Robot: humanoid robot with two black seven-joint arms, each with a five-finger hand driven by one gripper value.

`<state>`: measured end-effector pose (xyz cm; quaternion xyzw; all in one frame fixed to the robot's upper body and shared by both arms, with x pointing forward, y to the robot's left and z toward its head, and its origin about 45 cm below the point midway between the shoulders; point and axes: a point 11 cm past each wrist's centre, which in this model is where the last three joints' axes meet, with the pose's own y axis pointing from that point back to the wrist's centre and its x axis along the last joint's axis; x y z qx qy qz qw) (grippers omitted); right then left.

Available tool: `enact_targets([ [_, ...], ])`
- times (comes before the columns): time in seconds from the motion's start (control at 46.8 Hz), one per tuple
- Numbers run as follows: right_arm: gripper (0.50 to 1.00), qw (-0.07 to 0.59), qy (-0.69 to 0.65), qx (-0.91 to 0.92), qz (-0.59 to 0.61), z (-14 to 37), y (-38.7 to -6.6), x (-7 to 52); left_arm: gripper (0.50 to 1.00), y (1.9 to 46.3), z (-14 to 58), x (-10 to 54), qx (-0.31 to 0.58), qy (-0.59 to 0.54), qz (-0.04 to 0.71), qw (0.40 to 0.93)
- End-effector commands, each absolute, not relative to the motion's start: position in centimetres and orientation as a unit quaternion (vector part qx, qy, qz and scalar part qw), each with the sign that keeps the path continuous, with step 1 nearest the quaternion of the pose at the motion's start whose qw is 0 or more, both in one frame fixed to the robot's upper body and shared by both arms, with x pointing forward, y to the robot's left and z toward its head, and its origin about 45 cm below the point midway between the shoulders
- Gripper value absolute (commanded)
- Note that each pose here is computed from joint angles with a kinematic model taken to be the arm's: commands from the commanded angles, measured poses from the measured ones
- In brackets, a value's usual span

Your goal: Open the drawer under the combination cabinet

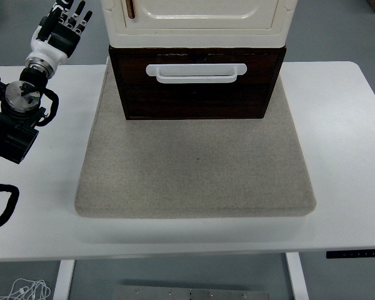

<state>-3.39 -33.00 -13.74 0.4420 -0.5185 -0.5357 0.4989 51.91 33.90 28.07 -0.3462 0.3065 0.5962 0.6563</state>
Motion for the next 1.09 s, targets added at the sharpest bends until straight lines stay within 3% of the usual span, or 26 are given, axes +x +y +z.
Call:
enact_targets([
  [0.0,0.928,0.499,-0.519,0.442,-0.536,-13.7,-33.0,-3.4,1.0,33.9,28.1,51.9,-0.349,0.308,0.596,0.654],
  [0.769,0.926,0.499,-0.519,0.442,-0.536,-13.7,-33.0,-3.4,1.0,34.9,28.8,52.2,-0.337,0.299,0.613,0.649],
  [1.068,0.926,0.498,-0.519,0.443,-0.535,-13.7,-33.0,-3.4,1.0,37.6,34.3,52.8,-0.347,0.252,0.624,0.653],
])
